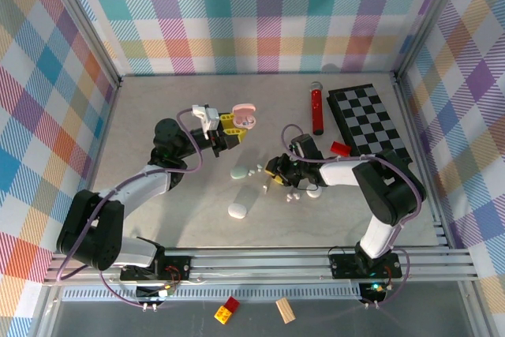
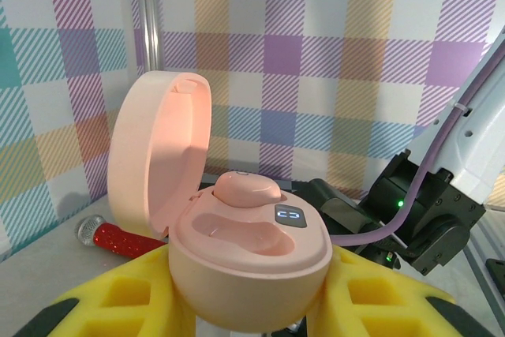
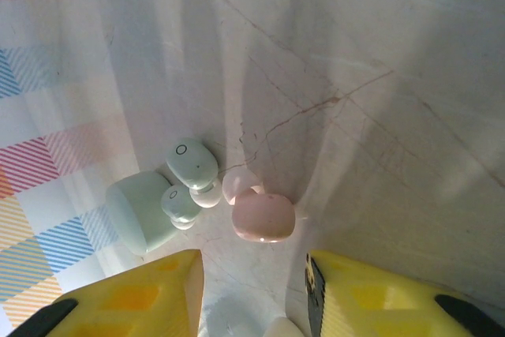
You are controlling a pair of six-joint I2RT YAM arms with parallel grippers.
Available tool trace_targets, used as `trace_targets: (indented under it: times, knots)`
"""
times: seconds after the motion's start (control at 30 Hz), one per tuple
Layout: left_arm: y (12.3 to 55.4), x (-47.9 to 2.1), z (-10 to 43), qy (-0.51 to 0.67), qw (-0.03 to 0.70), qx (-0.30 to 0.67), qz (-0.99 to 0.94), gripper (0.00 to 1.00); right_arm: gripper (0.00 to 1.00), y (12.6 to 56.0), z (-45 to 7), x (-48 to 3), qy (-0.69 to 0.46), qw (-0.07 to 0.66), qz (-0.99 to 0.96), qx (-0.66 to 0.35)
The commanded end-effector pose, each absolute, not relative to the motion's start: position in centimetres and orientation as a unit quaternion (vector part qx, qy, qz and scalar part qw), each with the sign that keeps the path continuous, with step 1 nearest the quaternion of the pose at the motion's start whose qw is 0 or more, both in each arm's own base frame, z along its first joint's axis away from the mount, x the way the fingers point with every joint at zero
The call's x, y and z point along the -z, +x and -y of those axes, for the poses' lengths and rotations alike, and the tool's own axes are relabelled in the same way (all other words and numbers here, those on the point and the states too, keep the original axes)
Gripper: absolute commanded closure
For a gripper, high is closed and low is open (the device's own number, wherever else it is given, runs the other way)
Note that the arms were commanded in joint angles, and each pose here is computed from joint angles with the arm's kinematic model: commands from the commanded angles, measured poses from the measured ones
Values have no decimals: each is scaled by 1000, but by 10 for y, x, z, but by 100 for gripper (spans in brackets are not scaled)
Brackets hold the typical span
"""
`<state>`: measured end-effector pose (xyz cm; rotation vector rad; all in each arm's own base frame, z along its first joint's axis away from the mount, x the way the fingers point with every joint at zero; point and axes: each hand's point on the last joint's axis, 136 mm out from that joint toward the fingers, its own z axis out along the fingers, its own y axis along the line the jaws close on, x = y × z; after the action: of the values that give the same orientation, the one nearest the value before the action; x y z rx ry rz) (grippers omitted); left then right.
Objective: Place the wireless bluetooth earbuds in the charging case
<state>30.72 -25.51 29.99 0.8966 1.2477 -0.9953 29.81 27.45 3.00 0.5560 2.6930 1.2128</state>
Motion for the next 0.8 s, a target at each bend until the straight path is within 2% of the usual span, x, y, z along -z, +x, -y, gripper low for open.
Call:
trace_targets:
  times: [0.0, 0.77]
  knots:
    - [300, -307, 251, 401, 618, 425, -526, 68, 62, 306, -275, -35, 193, 79, -894, -396]
    - [297, -308, 251, 405, 616, 425, -526, 68, 62, 329, -282, -39, 156, 81, -894, -413]
